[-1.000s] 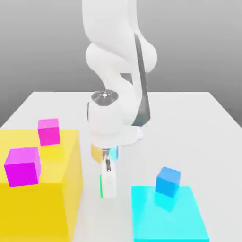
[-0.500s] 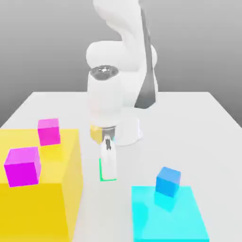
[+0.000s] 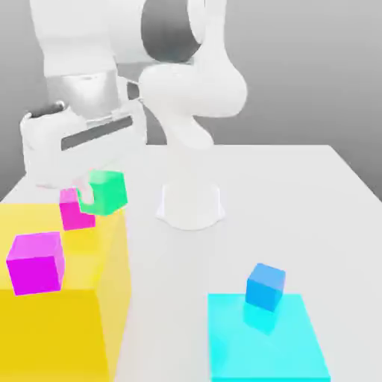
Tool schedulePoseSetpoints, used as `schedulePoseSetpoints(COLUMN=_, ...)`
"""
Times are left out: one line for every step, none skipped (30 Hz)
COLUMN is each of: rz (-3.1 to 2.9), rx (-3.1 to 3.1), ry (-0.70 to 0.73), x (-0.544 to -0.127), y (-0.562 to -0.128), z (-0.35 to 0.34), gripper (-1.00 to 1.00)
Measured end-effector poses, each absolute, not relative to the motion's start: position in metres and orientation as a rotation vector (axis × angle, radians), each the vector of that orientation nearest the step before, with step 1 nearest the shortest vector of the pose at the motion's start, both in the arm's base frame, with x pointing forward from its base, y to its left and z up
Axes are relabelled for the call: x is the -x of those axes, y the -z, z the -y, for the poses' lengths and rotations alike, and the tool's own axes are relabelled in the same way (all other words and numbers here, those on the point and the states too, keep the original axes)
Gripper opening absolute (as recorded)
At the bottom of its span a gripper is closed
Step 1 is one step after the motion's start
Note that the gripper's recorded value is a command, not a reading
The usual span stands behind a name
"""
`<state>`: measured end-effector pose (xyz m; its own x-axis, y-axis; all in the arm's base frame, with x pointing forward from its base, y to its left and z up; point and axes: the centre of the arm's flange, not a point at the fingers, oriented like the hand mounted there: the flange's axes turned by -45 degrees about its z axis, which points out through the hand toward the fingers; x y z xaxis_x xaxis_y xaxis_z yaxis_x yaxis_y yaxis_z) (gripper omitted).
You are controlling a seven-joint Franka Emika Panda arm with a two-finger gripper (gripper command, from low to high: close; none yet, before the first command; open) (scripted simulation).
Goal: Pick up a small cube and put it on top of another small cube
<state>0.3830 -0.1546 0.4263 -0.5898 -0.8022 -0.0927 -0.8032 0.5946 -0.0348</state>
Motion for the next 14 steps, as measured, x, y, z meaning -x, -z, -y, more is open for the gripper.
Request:
schedulePoseSetpoints(rz=-2.759, rx=1.303, ry=-0.016, x=-0.377, y=-0.439, z=0.161, gripper=-1.0)
schedulePoseSetpoints(rz=-2.801, rx=1.232, ry=-0.014, x=-0.371, y=-0.452, z=0.168, gripper=-1.0)
schedulePoseSetpoints(rz=-2.847, rx=1.172, ry=-0.01, x=-0.364, y=-0.457, z=0.173, gripper=-1.0)
schedulePoseSetpoints(rz=-2.9, rx=1.125, ry=-0.004, x=-0.358, y=-0.453, z=0.177, gripper=-1.0)
schedulePoseSetpoints(rz=-2.926, rx=1.1, ry=0.0, x=-0.355, y=-0.443, z=0.179, gripper=-1.0)
schedulePoseSetpoints(rz=-2.939, rx=1.088, ry=0.003, x=-0.354, y=-0.431, z=0.18, gripper=-1.0)
schedulePoseSetpoints(rz=-2.946, rx=1.081, ry=0.004, x=-0.354, y=-0.417, z=0.181, gripper=-1.0)
schedulePoseSetpoints(rz=-2.949, rx=1.078, ry=0.004, x=-0.353, y=-0.403, z=0.181, gripper=-1.0)
schedulePoseSetpoints(rz=-2.951, rx=1.077, ry=0.004, x=-0.352, y=-0.391, z=0.181, gripper=1.0)
schedulePoseSetpoints(rz=-2.951, rx=1.077, ry=0.005, x=-0.352, y=-0.391, z=0.181, gripper=1.0)
schedulePoseSetpoints(rz=-2.951, rx=1.077, ry=0.005, x=-0.352, y=-0.391, z=0.181, gripper=1.0)
schedulePoseSetpoints(rz=-2.951, rx=1.077, ry=0.005, x=-0.352, y=-0.391, z=0.181, gripper=1.0)
schedulePoseSetpoints(rz=-2.951, rx=1.077, ry=0.005, x=-0.352, y=-0.391, z=0.181, gripper=1.0)
schedulePoseSetpoints(rz=-2.951, rx=1.077, ry=0.005, x=-0.352, y=-0.391, z=0.181, gripper=1.0)
